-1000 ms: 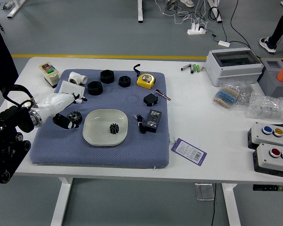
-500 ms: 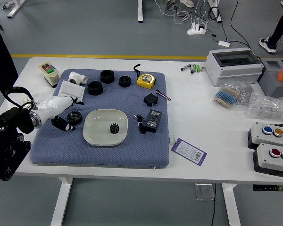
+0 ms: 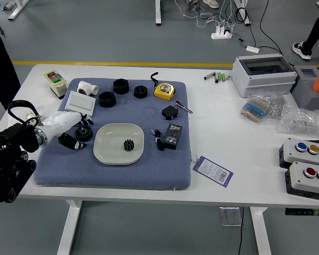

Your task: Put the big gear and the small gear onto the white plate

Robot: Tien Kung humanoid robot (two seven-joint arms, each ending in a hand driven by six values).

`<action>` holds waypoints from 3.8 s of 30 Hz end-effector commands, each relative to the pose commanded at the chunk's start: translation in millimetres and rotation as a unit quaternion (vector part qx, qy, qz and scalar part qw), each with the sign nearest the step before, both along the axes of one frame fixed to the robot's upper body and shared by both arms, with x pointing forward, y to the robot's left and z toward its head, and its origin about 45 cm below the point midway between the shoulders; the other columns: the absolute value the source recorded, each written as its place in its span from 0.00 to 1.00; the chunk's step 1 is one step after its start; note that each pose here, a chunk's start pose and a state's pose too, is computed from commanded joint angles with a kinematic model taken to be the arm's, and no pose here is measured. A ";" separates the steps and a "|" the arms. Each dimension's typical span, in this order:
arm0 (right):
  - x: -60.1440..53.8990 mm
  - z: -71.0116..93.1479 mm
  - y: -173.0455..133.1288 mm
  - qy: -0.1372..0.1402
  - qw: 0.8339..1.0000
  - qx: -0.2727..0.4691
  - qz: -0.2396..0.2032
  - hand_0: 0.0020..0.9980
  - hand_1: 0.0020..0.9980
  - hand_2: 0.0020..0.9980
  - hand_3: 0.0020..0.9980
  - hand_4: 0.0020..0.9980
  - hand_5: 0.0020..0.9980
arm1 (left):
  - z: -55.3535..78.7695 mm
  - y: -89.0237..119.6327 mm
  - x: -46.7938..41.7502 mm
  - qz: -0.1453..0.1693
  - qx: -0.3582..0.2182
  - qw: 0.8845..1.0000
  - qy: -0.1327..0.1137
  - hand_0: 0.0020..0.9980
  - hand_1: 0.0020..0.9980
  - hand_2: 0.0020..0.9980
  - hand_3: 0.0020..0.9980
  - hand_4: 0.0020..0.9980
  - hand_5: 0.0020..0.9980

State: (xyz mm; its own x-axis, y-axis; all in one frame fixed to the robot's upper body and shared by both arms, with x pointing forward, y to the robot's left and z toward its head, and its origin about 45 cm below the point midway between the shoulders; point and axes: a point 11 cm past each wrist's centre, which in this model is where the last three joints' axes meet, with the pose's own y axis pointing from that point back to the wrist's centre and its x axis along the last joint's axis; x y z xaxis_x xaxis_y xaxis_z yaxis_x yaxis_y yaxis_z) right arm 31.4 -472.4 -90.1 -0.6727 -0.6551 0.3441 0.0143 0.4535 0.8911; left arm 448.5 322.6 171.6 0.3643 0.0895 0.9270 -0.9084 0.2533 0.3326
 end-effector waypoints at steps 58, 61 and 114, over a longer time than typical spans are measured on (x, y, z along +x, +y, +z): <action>1.9 1.7 -3.5 -0.004 1.000 -0.005 -0.004 0.71 0.72 0.75 0.57 0.80 0.66 | 25.1 -68.2 -20.3 -0.125 0.010 0.992 -0.009 0.41 0.53 0.57 0.60 0.93 0.24; 0.6 1.3 -2.9 -0.002 1.000 -0.005 -0.004 0.71 0.72 0.75 0.57 0.80 0.66 | 22.0 -70.0 -24.0 -0.130 0.014 0.991 -0.003 0.41 0.53 0.57 0.60 0.93 0.24; -2.2 -0.1 -0.4 0.001 1.000 -0.002 0.001 0.71 0.72 0.75 0.57 0.80 0.66 | 9.1 65.5 -93.6 0.253 -0.564 0.781 -0.089 0.59 0.64 0.75 0.60 0.79 0.33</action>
State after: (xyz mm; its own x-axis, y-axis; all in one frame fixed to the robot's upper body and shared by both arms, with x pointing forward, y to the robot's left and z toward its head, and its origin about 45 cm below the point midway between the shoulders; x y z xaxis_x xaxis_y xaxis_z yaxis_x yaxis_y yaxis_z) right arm 29.2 -472.8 -90.2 -0.6704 -0.6552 0.3482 0.0159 0.4564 0.8896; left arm 354.8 388.2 180.7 -0.1084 0.9767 0.1854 -0.9935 -0.1128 0.0133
